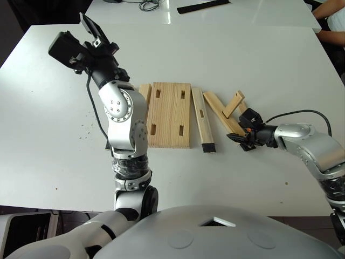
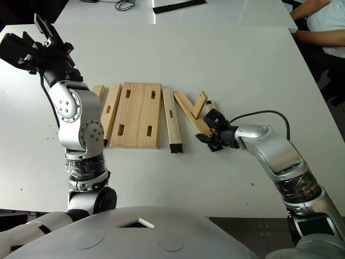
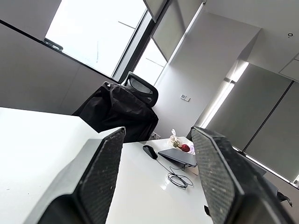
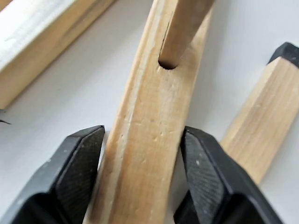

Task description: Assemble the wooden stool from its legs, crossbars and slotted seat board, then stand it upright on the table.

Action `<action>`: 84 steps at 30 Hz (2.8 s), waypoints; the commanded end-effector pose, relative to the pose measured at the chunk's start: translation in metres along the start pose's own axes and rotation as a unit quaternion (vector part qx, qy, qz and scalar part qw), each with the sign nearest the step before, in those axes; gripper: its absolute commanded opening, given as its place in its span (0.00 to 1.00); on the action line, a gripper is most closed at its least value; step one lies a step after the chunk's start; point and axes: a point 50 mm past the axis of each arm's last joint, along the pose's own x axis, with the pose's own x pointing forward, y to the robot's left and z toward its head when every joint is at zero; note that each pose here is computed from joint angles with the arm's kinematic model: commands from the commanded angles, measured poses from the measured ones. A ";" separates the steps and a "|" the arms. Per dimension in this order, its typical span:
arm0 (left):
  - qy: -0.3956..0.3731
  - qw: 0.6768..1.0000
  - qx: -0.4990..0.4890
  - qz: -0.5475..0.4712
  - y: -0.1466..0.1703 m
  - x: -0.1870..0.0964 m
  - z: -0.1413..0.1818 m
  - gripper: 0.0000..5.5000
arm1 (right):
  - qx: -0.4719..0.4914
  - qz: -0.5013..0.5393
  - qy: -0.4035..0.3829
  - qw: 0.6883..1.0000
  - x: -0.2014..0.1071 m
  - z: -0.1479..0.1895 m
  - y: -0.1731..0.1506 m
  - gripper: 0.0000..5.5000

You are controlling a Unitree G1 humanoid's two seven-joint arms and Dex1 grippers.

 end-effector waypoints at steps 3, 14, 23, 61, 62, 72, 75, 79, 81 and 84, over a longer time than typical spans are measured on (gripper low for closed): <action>0.099 0.992 0.007 0.072 0.024 -0.034 -0.034 0.48 | 0.000 -0.010 0.021 1.000 0.007 -0.007 -0.003 0.39; 0.065 0.993 0.015 0.096 0.049 -0.014 -0.004 0.48 | 0.014 -0.040 -0.093 0.995 0.006 0.034 -0.002 0.38; 0.104 0.991 -0.077 0.045 0.059 0.004 0.004 0.48 | 0.108 -0.007 -0.269 0.957 -0.008 0.123 -0.022 0.38; 0.362 0.549 -0.209 -0.724 -0.036 0.013 0.063 0.68 | -0.084 0.423 -0.336 0.838 -0.074 0.149 -0.019 0.38; 0.361 0.545 -0.208 -0.727 -0.036 0.011 0.064 0.68 | -0.087 0.424 -0.333 0.838 -0.073 0.149 -0.020 0.38; 0.350 0.530 -0.206 -0.744 -0.031 0.004 0.067 0.68 | -0.097 0.438 -0.318 0.836 -0.069 0.145 -0.018 0.38; 0.352 0.530 -0.201 -0.745 -0.030 0.006 0.066 0.68 | -0.098 0.443 -0.316 0.833 -0.069 0.144 -0.016 0.38; 0.358 0.534 -0.190 -0.742 -0.028 0.009 0.062 0.68 | -0.104 0.444 -0.312 0.833 -0.069 0.143 -0.014 0.38; 0.361 0.535 -0.186 -0.741 -0.027 0.010 0.060 0.68 | -0.106 0.445 -0.310 0.833 -0.068 0.142 -0.013 0.38; 0.368 0.536 -0.174 -0.739 -0.025 0.011 0.057 0.68 | -0.108 0.447 -0.308 0.833 -0.066 0.140 -0.011 0.38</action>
